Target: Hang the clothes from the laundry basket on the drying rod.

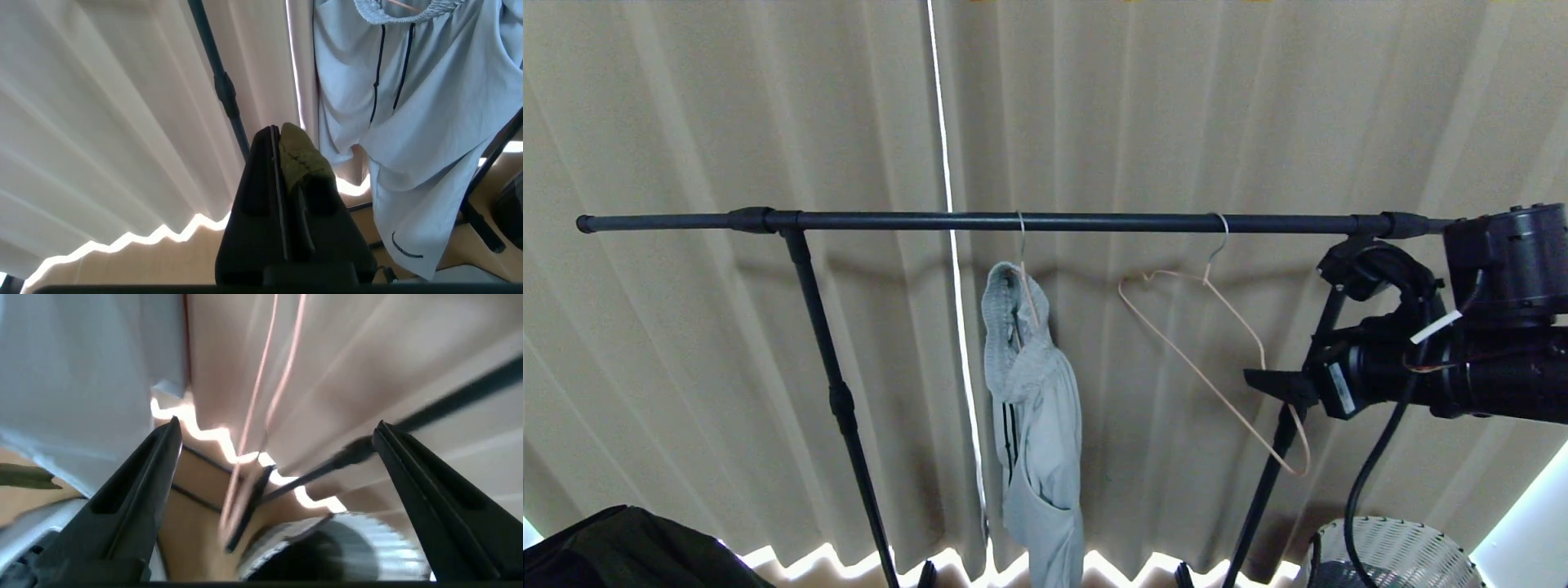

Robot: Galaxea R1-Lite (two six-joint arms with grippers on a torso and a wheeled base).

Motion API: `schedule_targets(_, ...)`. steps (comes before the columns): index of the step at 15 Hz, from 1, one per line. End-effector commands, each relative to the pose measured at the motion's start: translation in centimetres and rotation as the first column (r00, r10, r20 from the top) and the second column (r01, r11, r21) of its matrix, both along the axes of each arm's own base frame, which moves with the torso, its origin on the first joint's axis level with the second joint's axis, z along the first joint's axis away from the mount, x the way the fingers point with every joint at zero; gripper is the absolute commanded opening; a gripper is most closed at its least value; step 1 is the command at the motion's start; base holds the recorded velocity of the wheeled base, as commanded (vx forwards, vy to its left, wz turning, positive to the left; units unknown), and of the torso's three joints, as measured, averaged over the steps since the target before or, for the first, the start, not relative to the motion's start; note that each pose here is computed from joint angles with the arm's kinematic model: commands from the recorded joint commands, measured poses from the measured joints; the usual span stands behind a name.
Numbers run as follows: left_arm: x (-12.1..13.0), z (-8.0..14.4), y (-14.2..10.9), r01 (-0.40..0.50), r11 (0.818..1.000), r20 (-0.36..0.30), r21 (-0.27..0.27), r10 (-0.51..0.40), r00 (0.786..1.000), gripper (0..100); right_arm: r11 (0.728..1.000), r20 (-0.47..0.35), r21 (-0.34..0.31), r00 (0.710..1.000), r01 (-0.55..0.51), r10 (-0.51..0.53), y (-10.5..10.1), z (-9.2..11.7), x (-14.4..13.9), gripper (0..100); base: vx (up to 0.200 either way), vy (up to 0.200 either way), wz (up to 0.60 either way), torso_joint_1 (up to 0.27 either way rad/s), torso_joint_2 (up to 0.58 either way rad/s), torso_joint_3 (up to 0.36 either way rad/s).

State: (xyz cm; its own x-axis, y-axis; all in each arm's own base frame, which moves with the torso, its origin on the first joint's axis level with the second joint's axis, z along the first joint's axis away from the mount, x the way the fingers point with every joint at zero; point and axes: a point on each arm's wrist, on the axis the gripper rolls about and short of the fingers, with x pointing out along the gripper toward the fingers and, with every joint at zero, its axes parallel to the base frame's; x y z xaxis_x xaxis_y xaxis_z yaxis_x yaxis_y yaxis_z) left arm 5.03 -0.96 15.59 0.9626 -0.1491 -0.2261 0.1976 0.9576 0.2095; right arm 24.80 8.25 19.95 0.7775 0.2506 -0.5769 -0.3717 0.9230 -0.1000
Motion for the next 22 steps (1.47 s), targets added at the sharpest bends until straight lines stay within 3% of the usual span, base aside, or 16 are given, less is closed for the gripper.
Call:
schedule_targets(1, 0.0, -0.2, 0.0, 0.001, 1.0, -0.008, 0.002, -0.001, 1.0, 0, 1.0, -0.062, 0.006, 0.998, 0.026, -0.025, 1.3, -1.3, 2.3, 100, 0.0, 0.0, 0.0, 0.0, 0.0, 0.0)
schedule_targets(8, -0.1, -0.2, 0.0, 0.003, 1.0, -0.004, 0.007, -0.003, 1.0, 0, 0.995, -0.116, -0.029, 0.989, 0.092, -0.094, 1.9, -3.5, 4.6, 100, 0.0, 0.0, 0.0, 0.0, 0.0, 0.0)
schedule_targets(19, -0.1, -0.2, 0.0, 0.003, 1.0, -0.002, 0.008, -0.003, 1.0, 0, 0.994, -0.079, -0.006, 0.991, 0.113, -0.113, 2.2, -3.9, 6.1, 100, 0.0, 0.0, 0.0, 0.0, 0.0, 0.0)
schedule_targets(20, -0.1, -0.2, 0.0, 0.003, 1.0, 0.0, 0.008, -0.003, 1.0, 0, 0.993, -0.079, -0.006, 0.99, 0.12, -0.12, 1.9, -3.9, 6.2, 0, 0.0, 0.0, 0.0, 0.0, 0.0, 0.0)
schedule_targets(22, -0.1, -0.2, 0.0, 0.003, 1.0, 0.0, 0.008, -0.003, 1.0, 0, 0.992, -0.075, -0.002, 0.989, 0.124, -0.124, 1.9, -3.8, 6.3, 0, 0.0, 0.0, 0.0, 0.0, 0.0, 0.0)
